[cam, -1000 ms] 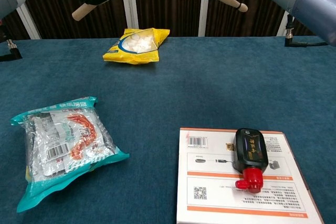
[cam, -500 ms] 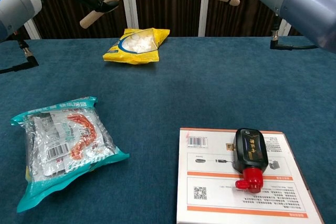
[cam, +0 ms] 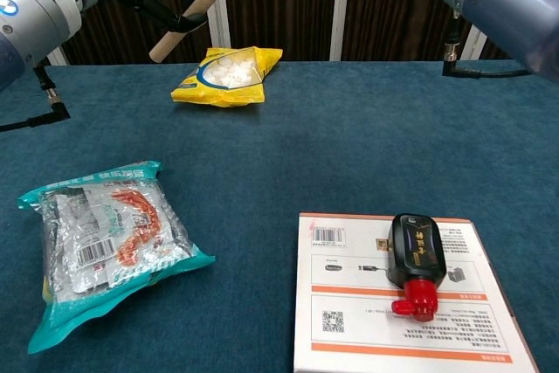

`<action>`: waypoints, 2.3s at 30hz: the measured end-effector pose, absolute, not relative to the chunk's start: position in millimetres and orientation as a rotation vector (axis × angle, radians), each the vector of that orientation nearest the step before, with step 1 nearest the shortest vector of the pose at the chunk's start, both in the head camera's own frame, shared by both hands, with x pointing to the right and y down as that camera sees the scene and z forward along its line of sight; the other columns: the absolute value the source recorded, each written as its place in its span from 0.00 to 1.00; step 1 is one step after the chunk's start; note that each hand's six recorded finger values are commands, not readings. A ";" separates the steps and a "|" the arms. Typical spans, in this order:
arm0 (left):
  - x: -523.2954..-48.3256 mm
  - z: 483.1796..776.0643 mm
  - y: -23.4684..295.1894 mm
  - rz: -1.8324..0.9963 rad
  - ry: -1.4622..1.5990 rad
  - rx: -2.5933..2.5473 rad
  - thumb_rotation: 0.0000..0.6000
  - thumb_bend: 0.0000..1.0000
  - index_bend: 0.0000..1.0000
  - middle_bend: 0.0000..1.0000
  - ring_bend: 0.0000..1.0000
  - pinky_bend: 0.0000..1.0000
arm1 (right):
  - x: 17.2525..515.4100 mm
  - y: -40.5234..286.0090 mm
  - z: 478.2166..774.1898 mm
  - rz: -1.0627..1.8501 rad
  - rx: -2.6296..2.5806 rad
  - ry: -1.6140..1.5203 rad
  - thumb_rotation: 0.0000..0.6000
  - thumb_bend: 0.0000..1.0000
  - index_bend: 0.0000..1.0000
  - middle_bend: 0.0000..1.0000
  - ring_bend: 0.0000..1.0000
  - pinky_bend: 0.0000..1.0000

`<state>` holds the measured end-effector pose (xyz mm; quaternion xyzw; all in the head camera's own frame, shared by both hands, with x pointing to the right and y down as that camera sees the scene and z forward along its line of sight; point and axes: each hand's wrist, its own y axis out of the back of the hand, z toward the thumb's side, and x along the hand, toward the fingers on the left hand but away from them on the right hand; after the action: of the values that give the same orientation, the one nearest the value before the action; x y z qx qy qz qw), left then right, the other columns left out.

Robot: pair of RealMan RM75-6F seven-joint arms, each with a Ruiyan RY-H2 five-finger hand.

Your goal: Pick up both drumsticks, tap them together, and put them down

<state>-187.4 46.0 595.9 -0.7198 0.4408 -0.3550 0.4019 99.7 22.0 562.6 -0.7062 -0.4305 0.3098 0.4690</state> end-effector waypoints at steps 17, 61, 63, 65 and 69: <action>-226.0 593.4 61.7 -0.880 1.007 -1.792 1.00 0.56 0.68 0.66 0.13 0.00 | 150.6 13.3 571.2 0.840 -1.690 -1.125 1.00 0.45 0.74 0.63 0.39 0.01; -384.0 732.2 61.6 -1.338 0.442 -1.357 1.00 0.57 0.65 0.62 0.13 0.00 | 185.2 70.3 684.1 0.994 -1.780 -1.001 1.00 0.46 0.74 0.64 0.39 0.02; -376.8 733.5 59.6 -1.326 0.450 -1.357 1.00 0.57 0.56 0.53 0.08 0.00 | 185.7 69.9 684.0 0.994 -1.779 -1.006 1.00 0.46 0.74 0.64 0.39 0.02; -375.2 734.3 58.2 -1.332 0.462 -1.358 1.00 0.57 0.41 0.39 0.03 0.00 | 185.6 69.4 684.0 0.995 -1.778 -1.007 1.00 0.46 0.74 0.64 0.39 0.02; -381.3 742.4 58.1 -1.406 0.461 -1.358 1.00 0.57 0.19 0.16 0.00 0.00 | 184.9 67.7 685.1 1.008 -1.776 -1.005 1.00 0.46 0.74 0.64 0.39 0.02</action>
<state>-381.3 58.1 742.4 -0.5705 0.1935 -0.5907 0.5368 184.9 67.7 685.1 -0.7084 -0.4008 0.4020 0.4195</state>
